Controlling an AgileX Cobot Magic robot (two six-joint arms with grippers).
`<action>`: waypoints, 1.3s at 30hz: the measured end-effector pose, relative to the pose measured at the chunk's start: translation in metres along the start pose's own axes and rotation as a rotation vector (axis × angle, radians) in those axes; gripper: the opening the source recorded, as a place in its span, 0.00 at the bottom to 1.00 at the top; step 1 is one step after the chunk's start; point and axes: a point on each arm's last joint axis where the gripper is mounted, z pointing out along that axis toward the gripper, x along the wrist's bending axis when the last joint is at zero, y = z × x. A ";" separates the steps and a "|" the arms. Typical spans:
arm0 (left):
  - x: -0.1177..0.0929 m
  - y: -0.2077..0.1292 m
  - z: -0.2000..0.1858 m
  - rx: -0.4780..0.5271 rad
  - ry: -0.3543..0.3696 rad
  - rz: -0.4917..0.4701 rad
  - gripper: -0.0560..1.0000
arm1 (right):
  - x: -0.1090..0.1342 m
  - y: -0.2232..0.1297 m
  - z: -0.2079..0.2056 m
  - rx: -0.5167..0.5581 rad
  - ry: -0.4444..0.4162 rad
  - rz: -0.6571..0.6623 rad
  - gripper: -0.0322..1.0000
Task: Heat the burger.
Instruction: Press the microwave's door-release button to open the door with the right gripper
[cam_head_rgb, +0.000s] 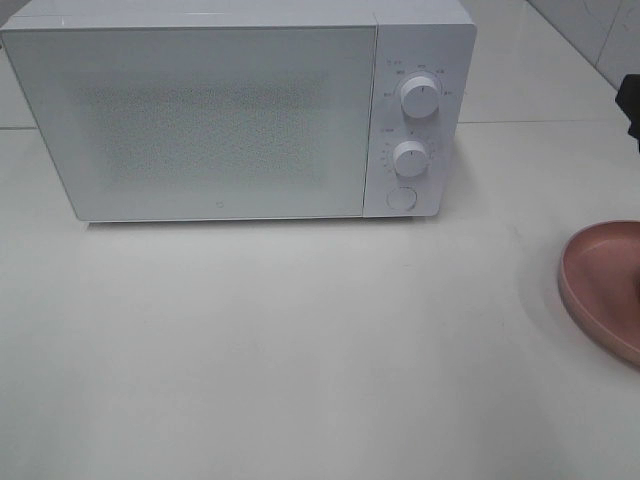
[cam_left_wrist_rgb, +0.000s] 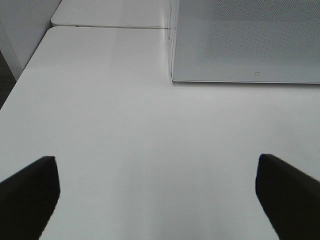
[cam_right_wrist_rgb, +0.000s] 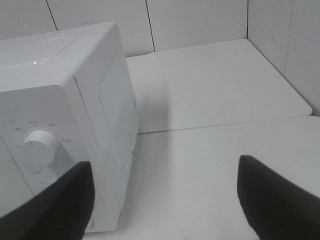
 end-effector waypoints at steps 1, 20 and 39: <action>0.000 0.000 0.000 0.000 0.000 0.000 0.99 | 0.000 0.000 0.000 0.000 0.000 0.000 0.77; 0.000 0.000 0.000 0.000 0.000 0.000 0.99 | 0.024 -0.041 0.040 -0.040 0.013 -0.085 0.77; 0.000 0.000 0.000 0.000 0.000 0.000 0.99 | 0.094 -0.075 0.023 -0.029 0.009 -0.110 0.77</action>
